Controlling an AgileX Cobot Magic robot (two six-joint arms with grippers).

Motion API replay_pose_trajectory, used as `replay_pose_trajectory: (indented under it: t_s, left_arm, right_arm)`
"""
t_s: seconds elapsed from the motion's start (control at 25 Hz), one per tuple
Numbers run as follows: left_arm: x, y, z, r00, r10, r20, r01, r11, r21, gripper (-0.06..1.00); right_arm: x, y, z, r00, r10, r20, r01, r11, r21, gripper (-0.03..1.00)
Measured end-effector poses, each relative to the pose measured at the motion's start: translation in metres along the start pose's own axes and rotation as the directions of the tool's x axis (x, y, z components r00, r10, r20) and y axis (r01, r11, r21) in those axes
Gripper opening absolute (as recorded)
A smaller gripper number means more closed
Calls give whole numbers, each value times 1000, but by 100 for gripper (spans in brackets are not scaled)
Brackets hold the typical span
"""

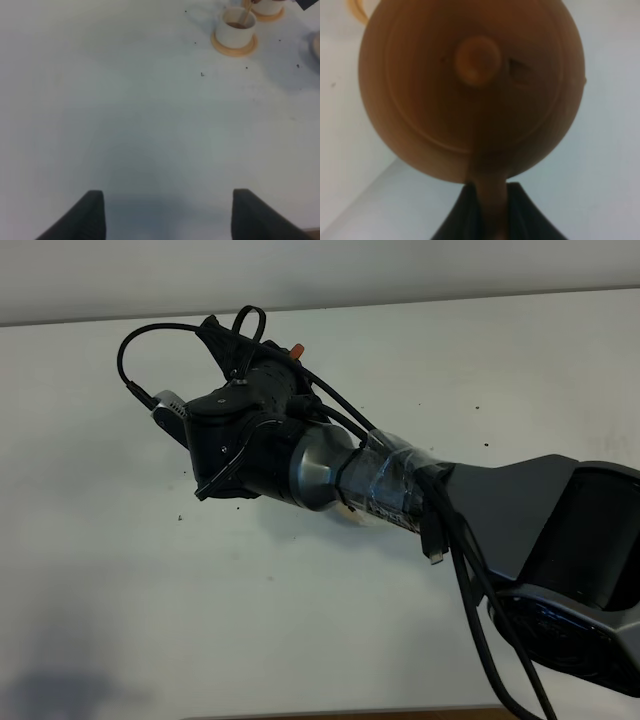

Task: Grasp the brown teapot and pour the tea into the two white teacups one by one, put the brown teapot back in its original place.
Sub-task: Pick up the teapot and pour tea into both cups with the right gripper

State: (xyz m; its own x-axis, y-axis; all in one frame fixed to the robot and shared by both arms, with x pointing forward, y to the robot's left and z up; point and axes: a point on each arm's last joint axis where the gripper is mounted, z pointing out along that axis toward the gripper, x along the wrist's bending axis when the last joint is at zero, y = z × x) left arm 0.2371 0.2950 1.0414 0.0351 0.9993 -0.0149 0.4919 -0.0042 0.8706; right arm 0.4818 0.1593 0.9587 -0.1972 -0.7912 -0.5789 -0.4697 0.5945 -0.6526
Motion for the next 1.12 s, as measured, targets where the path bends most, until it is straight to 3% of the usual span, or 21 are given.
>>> replay_pose_trajectory:
  t_s: [1.12]
  left_arm:
    - [0,0,0,1000,0,0,0,1000,0,57]
  right_arm:
    - [-5,-2,-2,994,-105,45,103,994,43,13]
